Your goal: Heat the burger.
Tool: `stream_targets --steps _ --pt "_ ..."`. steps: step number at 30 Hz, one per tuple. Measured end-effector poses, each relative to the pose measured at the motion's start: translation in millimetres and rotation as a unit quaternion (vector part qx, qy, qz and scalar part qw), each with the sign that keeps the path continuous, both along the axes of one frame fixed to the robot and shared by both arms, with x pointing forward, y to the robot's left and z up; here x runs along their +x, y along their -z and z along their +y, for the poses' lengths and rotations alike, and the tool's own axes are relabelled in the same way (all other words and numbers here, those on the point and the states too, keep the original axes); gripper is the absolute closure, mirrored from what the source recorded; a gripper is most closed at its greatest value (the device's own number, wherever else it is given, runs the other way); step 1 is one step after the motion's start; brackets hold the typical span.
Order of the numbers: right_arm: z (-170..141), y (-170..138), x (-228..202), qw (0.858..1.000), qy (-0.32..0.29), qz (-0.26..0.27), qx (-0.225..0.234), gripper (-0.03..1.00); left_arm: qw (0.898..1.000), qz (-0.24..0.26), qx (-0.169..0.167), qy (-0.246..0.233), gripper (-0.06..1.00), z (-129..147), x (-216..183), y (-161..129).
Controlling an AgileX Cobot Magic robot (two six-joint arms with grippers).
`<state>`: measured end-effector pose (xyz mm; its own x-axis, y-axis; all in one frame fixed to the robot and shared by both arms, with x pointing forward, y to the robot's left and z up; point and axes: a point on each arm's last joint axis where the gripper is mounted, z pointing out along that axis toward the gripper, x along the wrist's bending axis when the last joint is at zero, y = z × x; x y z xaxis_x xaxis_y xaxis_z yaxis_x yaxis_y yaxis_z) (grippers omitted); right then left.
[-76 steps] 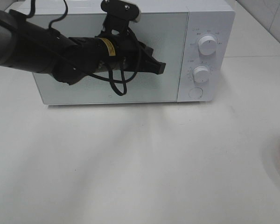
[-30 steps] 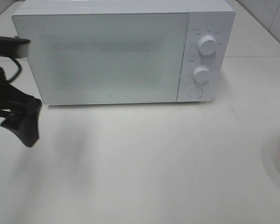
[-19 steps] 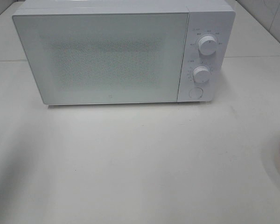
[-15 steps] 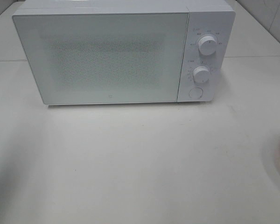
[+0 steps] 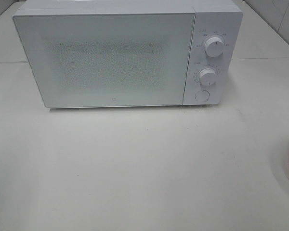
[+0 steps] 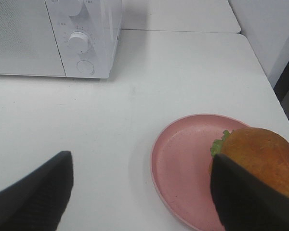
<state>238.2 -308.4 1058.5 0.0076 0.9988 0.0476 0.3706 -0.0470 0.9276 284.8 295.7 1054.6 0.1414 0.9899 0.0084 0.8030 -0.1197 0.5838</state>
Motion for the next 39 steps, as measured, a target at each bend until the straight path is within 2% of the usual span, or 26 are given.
stream_targets --steps 2,4,12,17,21,36,39 --pt "0.0 0.0 0.0 1.000 0.000 0.000 0.000 0.22 1.000 -0.013 -0.001 0.000 -0.05 0.8 -3.8 -1.2" --pt "0.0 0.0 0.0 1.000 0.000 0.000 0.000 0.22 0.999 -0.053 -0.003 0.000 -0.05 3.5 -15.4 -3.9" --pt "0.0 0.0 0.0 1.000 0.000 0.000 0.000 0.22 0.994 -0.111 -0.007 0.007 -0.05 4.4 -21.2 -2.1" --pt "0.0 0.0 0.0 1.000 0.000 0.000 0.000 0.22 0.992 -0.120 -0.001 0.038 -0.05 1.0 -18.6 1.1" --pt "0.0 0.0 0.0 1.000 0.000 0.000 0.000 0.22 0.991 -0.118 -0.016 0.057 -0.05 -3.2 -19.1 1.6" --pt "0.0 0.0 0.0 1.000 0.000 0.000 0.000 0.22 0.991 -0.118 -0.017 0.057 -0.05 -3.5 -19.2 1.6" --pt "0.0 0.0 0.0 1.000 0.000 0.000 0.000 0.22 0.991 -0.122 -0.018 0.043 -0.05 -2.9 -20.4 1.3"
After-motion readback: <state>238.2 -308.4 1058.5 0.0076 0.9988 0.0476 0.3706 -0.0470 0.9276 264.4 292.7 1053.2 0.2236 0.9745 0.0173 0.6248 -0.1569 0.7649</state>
